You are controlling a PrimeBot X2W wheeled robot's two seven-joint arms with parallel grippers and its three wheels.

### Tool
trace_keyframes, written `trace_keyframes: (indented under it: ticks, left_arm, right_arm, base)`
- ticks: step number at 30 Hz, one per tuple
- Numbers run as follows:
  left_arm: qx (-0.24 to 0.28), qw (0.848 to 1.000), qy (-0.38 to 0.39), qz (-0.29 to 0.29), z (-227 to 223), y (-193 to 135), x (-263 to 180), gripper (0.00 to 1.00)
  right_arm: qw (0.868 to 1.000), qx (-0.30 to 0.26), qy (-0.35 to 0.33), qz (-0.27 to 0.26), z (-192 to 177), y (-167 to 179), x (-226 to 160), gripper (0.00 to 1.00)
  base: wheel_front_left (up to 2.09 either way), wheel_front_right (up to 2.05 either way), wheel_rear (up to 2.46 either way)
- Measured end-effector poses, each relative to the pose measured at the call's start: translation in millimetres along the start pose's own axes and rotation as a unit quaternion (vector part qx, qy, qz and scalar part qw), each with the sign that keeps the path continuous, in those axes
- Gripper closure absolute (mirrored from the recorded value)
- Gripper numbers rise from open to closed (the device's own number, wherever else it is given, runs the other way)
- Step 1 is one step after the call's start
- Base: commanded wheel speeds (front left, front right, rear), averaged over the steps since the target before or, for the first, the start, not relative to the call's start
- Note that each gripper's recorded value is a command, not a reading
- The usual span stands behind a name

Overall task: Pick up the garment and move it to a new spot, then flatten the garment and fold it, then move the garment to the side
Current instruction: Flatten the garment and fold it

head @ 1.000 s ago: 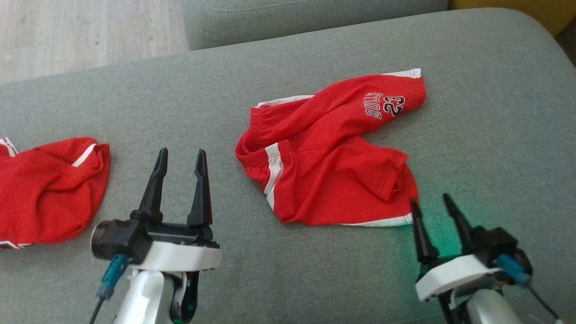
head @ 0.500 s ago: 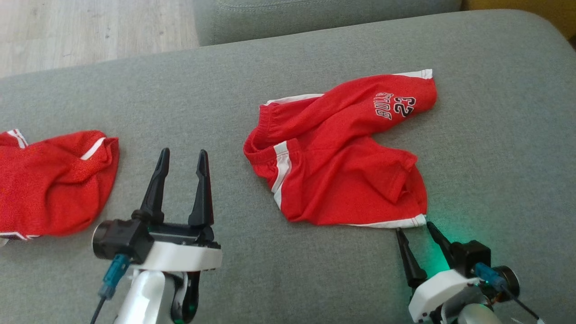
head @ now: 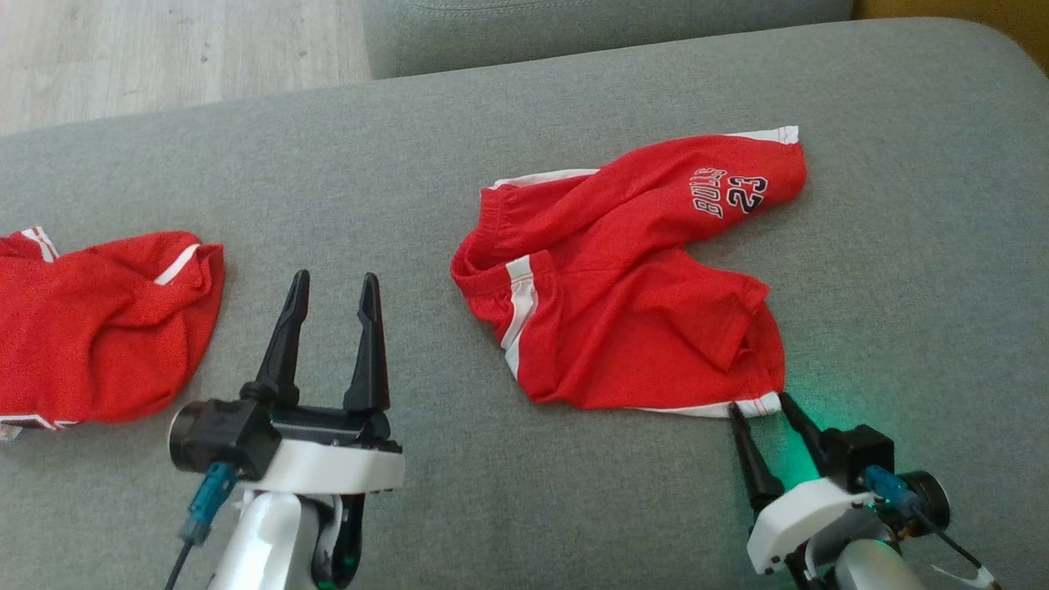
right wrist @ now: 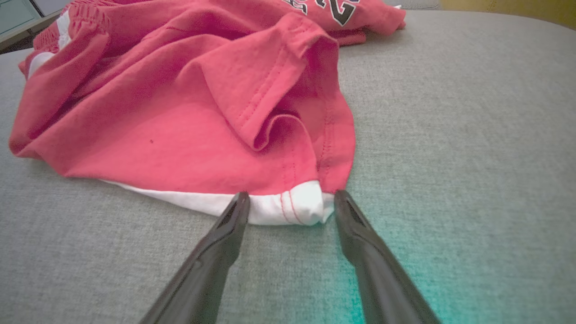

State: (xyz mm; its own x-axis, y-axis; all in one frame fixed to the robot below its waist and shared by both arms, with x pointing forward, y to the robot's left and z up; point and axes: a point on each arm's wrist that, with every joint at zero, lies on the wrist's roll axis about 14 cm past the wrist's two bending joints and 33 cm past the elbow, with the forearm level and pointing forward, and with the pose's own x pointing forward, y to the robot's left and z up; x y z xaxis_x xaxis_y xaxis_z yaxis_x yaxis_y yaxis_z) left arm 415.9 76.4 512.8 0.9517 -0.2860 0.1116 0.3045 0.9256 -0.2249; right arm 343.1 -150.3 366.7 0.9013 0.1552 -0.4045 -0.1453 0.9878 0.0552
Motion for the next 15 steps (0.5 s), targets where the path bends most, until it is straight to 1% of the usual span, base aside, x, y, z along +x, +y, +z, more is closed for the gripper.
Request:
trace_keyframes:
  ticks: [1,2,5,10,15]
  left_arm:
    - [0.000,1.000,0.000,0.000,-0.2,0.1,0.0,0.00]
    - [0.000,1.000,0.001,0.000,-0.4,0.2,0.1,0.00]
    - [-0.001,1.000,0.002,0.000,-1.7,0.2,0.7,0.00]
    - [0.010,1.000,0.009,-0.008,-6.0,-1.4,3.2,0.00]
    - [0.029,0.998,0.026,-0.048,-16.7,-14.6,10.7,0.00]
  right_arm:
    - [1.000,0.000,0.001,0.000,-0.7,0.1,0.0,0.87]
    - [1.000,0.000,0.002,0.000,-1.3,0.1,0.0,1.00]
    - [1.000,0.003,0.002,-0.006,-1.6,-3.7,-0.2,1.00]
    - [0.999,0.009,-0.004,-0.040,0.3,-25.6,-2.9,1.00]
    - [0.998,0.014,-0.005,-0.059,0.9,-37.5,-5.0,1.00]
  base:
    - [0.00,0.00,0.00]
    - [0.00,0.00,0.00]
    - [0.00,0.00,0.00]
    - [0.00,0.00,0.00]
    - [0.00,0.00,0.00]
